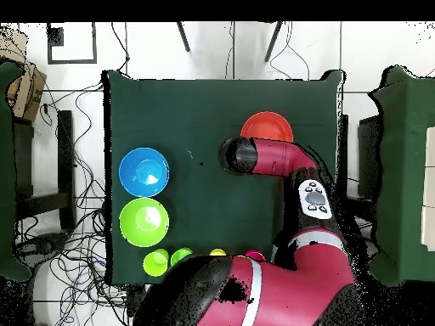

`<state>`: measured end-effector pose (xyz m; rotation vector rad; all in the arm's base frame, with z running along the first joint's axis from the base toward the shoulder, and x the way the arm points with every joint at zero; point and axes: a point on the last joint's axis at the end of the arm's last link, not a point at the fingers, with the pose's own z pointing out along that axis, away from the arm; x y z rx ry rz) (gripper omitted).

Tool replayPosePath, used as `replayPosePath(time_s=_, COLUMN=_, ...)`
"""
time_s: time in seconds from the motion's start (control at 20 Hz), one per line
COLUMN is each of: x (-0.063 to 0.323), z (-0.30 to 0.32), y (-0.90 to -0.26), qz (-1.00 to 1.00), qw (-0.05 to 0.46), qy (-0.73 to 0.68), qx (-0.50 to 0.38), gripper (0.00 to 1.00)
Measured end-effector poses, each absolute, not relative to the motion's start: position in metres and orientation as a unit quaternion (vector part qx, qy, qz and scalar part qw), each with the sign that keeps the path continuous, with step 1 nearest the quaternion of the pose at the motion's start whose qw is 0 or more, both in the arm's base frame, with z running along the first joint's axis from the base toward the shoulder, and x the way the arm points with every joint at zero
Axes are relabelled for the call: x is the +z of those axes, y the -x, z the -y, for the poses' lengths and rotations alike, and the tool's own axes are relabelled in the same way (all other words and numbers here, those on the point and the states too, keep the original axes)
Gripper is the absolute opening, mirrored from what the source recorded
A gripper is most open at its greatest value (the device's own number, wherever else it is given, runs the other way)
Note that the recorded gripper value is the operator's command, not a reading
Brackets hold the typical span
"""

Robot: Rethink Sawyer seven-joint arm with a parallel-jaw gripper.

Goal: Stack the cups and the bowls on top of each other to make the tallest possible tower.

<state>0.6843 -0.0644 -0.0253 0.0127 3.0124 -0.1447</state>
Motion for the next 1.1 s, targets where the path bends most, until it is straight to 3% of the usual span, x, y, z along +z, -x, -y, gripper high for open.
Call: replayPosePath(time_s=1.1, x=0.002, z=0.024, y=-0.667, qz=-0.995, qw=0.053, qy=-0.054, qx=-0.057, gripper=0.00)
